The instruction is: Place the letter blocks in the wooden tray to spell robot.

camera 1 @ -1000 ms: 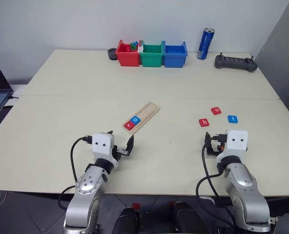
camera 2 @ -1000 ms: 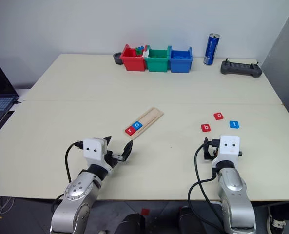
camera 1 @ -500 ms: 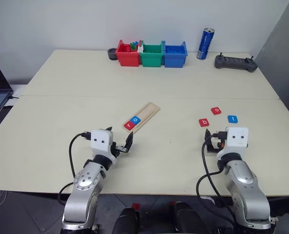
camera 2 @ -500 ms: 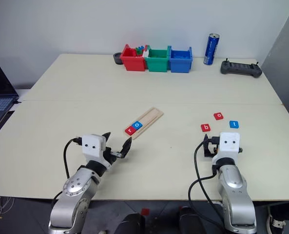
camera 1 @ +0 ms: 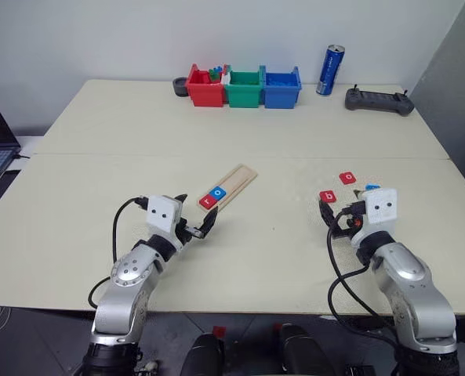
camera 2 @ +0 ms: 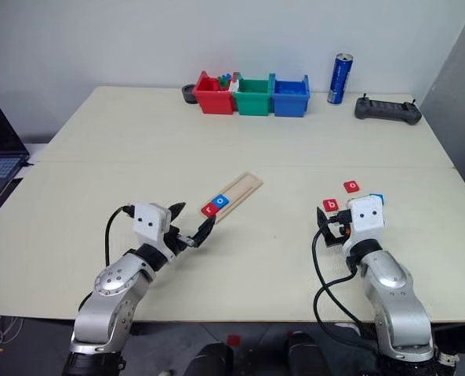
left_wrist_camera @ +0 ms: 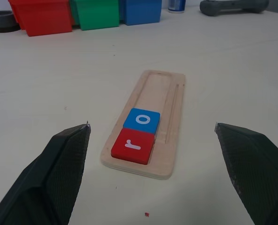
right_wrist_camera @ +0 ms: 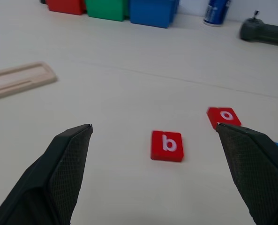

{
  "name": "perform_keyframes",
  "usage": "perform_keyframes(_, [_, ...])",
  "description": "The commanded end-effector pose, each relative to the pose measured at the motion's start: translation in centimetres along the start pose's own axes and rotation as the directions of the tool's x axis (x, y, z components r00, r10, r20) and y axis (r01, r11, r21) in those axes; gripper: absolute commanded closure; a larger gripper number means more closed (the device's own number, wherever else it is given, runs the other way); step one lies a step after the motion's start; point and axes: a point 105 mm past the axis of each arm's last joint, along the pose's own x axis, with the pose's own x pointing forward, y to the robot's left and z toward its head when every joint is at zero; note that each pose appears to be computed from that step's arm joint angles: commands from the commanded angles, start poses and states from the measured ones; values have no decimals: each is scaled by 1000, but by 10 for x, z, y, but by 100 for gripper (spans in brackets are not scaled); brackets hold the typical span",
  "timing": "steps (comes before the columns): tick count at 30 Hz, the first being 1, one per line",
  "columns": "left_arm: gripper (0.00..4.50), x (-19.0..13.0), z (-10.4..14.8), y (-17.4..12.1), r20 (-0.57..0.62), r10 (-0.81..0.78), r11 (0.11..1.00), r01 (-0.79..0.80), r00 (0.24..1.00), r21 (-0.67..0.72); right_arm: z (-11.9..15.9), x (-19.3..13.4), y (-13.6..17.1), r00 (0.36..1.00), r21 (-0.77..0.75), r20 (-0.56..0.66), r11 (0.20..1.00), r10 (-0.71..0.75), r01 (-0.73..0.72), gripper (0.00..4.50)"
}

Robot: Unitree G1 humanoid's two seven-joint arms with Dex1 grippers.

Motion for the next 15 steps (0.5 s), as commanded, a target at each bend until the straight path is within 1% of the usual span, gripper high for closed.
perform_keyframes(1, [0, 6, 11, 6, 25, -66, 997, 65, 998, 40, 29, -2, 15, 977, -36, 84, 980, 196, -194, 2])
perform_keyframes(5, [0, 14, 5, 8, -15, -140, 988, 140, 990, 67, 39, -2, 24, 936, -47, 91, 940, 341, -338, 2])
perform_keyframes(8, [0, 21, 3, 11, -18, -162, 984, 163, 987, 79, 49, -1, 34, 890, -69, 106, 896, 444, -439, 2])
perform_keyframes(12, [0, 32, 2, 17, -18, -171, 981, 172, 985, 87, 60, -2, 45, 834, -65, 116, 842, 539, -535, 2])
perform_keyframes(15, [0, 38, -1, 18, -22, -185, 977, 186, 982, 100, 61, -4, 52, 797, -76, 103, 804, 595, -590, 2])
